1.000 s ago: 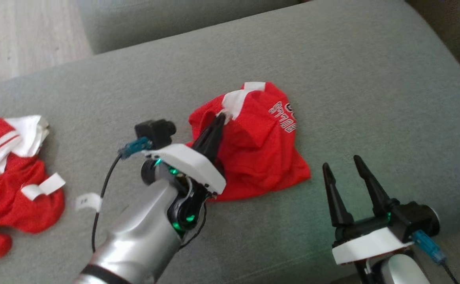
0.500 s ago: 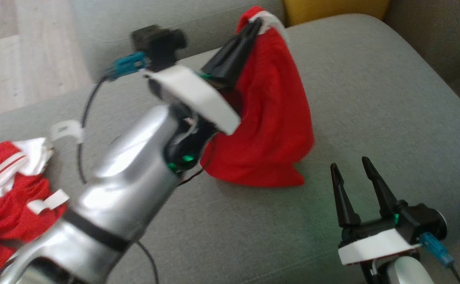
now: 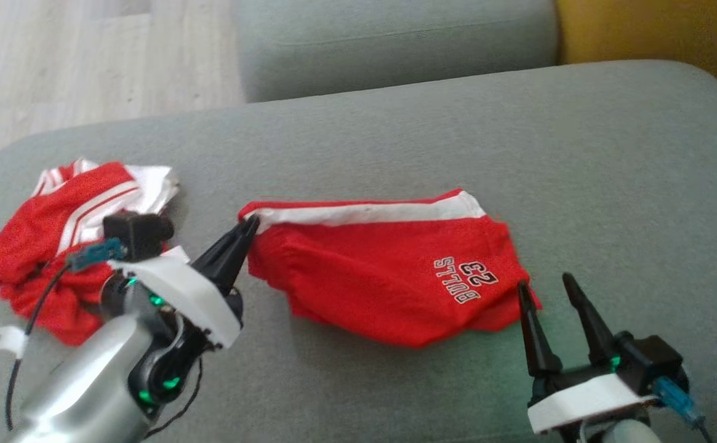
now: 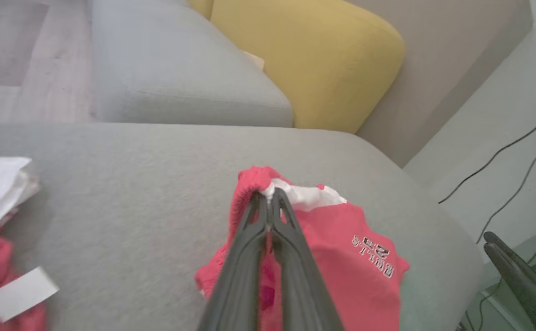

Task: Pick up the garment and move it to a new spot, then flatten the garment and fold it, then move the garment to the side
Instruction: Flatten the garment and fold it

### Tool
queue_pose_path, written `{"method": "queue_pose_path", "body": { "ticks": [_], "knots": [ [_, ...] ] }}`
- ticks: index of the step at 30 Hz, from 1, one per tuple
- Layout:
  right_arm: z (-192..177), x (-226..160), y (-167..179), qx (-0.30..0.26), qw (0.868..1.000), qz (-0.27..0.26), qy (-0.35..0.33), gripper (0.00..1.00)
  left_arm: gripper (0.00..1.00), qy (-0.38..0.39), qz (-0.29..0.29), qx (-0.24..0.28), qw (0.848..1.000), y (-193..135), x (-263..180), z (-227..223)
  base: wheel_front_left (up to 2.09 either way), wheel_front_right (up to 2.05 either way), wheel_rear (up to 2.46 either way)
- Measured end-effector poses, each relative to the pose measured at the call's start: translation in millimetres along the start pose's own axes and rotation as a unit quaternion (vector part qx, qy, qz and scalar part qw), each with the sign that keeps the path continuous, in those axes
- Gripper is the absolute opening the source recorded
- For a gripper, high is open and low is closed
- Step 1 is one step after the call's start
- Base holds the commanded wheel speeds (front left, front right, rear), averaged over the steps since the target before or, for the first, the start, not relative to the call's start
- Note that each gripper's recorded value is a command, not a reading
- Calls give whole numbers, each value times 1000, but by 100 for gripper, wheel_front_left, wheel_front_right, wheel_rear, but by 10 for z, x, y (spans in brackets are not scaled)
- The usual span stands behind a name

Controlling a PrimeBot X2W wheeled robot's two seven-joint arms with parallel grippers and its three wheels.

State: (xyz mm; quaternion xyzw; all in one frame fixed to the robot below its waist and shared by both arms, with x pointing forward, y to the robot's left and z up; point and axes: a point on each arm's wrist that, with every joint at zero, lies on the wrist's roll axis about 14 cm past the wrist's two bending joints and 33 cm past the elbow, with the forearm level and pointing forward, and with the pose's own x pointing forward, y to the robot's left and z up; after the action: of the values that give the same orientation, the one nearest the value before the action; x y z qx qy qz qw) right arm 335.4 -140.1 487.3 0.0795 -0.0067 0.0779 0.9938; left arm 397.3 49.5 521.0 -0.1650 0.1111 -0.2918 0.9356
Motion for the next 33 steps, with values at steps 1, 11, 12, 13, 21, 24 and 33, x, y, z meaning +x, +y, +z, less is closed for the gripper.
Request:
{"method": "queue_pose_path", "body": {
  "ticks": [1, 11, 12, 13, 21, 24, 33],
  "knots": [
    [-86, 11, 5, 8, 1000, 1, 14, 100, 0, 3, 11, 1, 1000, 74, -50, -25, 0, 0, 0],
    [-515, 744, -86, -39, 989, 39, 139, 100, 0, 33, 60, -15, 998, 420, -234, -279, 0, 0, 0],
    [-501, 868, -122, -51, 986, 42, 150, 100, 0, 36, 65, -17, 997, 453, -236, -305, 0, 0, 0],
    [-503, 981, -144, -58, 984, 45, 164, 100, 0, 39, 68, -17, 997, 485, -233, -326, 0, 0, 0],
    [-1011, 1210, -114, -105, 940, 71, 316, 100, 0, 37, 82, -26, 996, 601, -200, -391, 0, 0, 0],
    [-1100, 1251, -76, -115, 933, 79, 331, 100, 0, 41, 89, -34, 995, 628, -238, -461, 0, 0, 0],
    [-1112, 1399, -16, -122, 931, 88, 332, 90, 0, 44, 90, -34, 994, 658, -221, -495, 0, 0, 0]
  ]
}}
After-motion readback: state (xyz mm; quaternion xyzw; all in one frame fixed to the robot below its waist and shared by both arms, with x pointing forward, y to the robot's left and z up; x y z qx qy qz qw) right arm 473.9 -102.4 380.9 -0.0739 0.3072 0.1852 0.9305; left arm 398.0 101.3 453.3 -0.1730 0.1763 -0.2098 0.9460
